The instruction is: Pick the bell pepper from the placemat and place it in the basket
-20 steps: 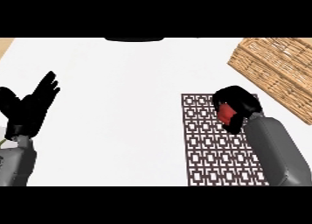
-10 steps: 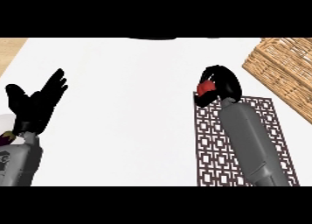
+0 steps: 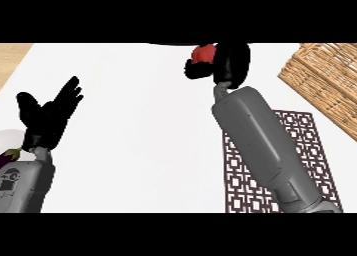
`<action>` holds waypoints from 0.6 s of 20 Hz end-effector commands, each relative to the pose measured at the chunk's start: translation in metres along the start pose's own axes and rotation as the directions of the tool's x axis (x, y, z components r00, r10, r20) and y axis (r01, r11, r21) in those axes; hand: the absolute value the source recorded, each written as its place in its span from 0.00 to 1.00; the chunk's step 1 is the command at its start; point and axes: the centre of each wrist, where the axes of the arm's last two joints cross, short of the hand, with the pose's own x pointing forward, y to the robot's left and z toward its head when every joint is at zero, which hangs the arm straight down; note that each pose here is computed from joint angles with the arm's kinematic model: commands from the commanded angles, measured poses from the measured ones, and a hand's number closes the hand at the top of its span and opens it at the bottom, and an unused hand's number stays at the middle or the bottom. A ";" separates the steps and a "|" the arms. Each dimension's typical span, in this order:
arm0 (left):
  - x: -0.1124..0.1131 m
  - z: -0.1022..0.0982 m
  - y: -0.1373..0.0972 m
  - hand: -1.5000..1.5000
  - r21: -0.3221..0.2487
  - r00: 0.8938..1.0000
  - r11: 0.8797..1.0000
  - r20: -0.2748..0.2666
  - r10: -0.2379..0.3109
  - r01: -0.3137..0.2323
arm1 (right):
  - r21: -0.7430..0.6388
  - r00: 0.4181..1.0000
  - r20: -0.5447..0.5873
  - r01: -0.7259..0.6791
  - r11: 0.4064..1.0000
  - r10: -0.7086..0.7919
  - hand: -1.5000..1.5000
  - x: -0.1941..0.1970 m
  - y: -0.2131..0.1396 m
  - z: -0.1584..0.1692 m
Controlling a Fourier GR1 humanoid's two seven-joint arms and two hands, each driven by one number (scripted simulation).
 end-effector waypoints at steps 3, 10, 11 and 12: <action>-0.016 0.004 0.016 0.50 0.033 1.000 0.999 -0.019 0.014 -0.013 | -0.158 0.999 -0.034 -0.019 0.987 0.014 1.00 0.073 0.004 0.016; -0.006 0.007 0.015 0.50 0.027 1.000 1.000 0.000 0.003 -0.003 | -0.239 0.993 -0.098 -0.085 0.967 0.063 1.00 0.125 -0.042 -0.030; -0.005 0.006 0.016 0.50 0.044 1.000 0.999 -0.017 0.010 -0.009 | -0.270 0.994 -0.087 -0.088 0.959 0.067 1.00 0.124 -0.032 -0.022; -0.004 0.001 0.009 0.50 0.063 1.000 0.998 -0.001 0.021 -0.021 | -0.286 0.993 -0.097 -0.088 0.954 0.063 1.00 0.123 -0.038 -0.031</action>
